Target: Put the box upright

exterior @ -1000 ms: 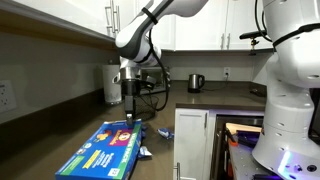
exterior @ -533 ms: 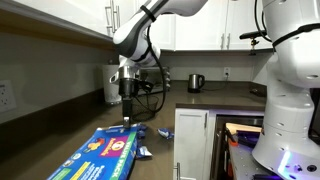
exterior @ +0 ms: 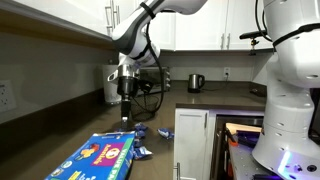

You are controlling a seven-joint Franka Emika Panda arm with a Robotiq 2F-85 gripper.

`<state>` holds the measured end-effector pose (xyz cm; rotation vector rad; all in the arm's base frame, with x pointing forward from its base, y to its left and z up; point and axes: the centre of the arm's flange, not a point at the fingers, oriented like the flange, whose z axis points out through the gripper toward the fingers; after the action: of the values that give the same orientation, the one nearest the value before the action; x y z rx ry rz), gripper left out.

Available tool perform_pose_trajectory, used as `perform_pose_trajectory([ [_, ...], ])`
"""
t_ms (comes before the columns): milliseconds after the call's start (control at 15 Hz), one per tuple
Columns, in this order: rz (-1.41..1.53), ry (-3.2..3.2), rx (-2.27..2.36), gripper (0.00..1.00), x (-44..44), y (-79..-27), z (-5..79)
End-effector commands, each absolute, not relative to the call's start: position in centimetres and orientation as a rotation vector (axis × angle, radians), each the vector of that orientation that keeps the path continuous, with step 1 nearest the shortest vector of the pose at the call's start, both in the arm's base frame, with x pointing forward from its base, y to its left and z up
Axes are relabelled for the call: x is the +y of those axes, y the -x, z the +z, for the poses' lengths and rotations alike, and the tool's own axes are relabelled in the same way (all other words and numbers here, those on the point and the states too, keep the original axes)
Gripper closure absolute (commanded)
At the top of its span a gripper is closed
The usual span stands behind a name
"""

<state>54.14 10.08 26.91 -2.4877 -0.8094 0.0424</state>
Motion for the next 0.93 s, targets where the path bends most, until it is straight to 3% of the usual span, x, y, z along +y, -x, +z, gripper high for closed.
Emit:
perform_pose_trajectory([
  [0, 0.031, 2.464, -0.817, 0.74, 9.6, -53.7, 27.3],
  [733, 0.056, 2.484, -0.798, 0.07, 9.8, -54.8, 23.8],
  [867, 0.069, 2.469, -0.797, 0.01, 10.2, -54.6, 23.0],
])
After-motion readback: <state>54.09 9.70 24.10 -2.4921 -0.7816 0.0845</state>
